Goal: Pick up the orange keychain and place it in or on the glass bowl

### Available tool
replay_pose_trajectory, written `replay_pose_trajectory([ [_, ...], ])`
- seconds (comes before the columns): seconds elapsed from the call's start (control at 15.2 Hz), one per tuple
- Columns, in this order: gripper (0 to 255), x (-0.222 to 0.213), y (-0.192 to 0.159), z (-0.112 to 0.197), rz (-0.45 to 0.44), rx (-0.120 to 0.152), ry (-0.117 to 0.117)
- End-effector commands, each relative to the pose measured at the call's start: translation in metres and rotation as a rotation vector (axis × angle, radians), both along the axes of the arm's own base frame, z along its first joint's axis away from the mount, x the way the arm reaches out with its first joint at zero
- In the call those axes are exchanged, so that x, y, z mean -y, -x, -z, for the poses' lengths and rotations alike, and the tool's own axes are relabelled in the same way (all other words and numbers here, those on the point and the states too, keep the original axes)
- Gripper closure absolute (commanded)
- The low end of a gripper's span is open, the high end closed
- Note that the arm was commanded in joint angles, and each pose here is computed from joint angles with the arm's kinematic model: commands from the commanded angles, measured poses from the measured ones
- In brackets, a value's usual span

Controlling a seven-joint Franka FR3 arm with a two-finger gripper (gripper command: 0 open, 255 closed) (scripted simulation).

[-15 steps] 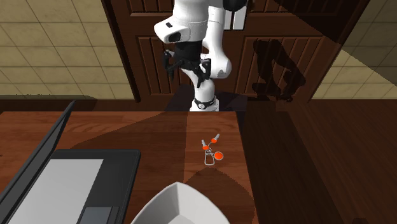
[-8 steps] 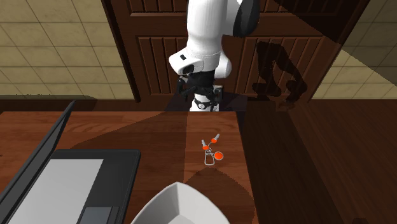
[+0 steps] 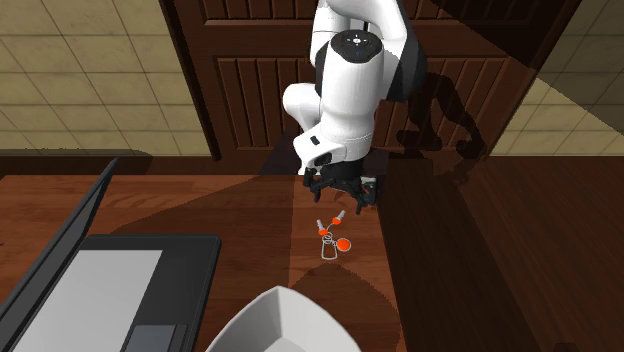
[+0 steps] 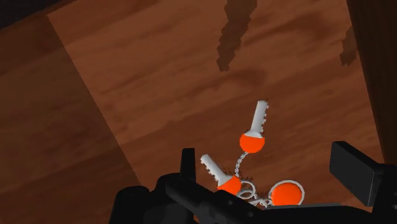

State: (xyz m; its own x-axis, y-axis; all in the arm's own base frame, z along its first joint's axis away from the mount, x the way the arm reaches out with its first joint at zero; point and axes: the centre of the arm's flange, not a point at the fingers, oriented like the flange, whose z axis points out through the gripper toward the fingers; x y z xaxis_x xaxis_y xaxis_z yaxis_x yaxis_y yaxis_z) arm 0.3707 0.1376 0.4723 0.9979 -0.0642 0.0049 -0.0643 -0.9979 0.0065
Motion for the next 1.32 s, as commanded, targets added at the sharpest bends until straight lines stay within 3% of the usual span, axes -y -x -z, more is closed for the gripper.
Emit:
replay_pose_trajectory([
  [0.0, 0, -0.002, -0.003, 0.008, 0.006, 0.002, -0.006],
  [0.4, 0, -0.002, -0.004, 0.043, 0.006, 0.002, -0.006],
  [0.92, 0, -0.002, -0.004, 0.043, 0.006, 0.002, -0.006],
  [0.99, 255, -0.002, -0.004, 0.043, 0.006, 0.002, -0.006],
  [1.25, 255, -0.002, -0.005, 0.043, 0.005, 0.002, -0.006],
])
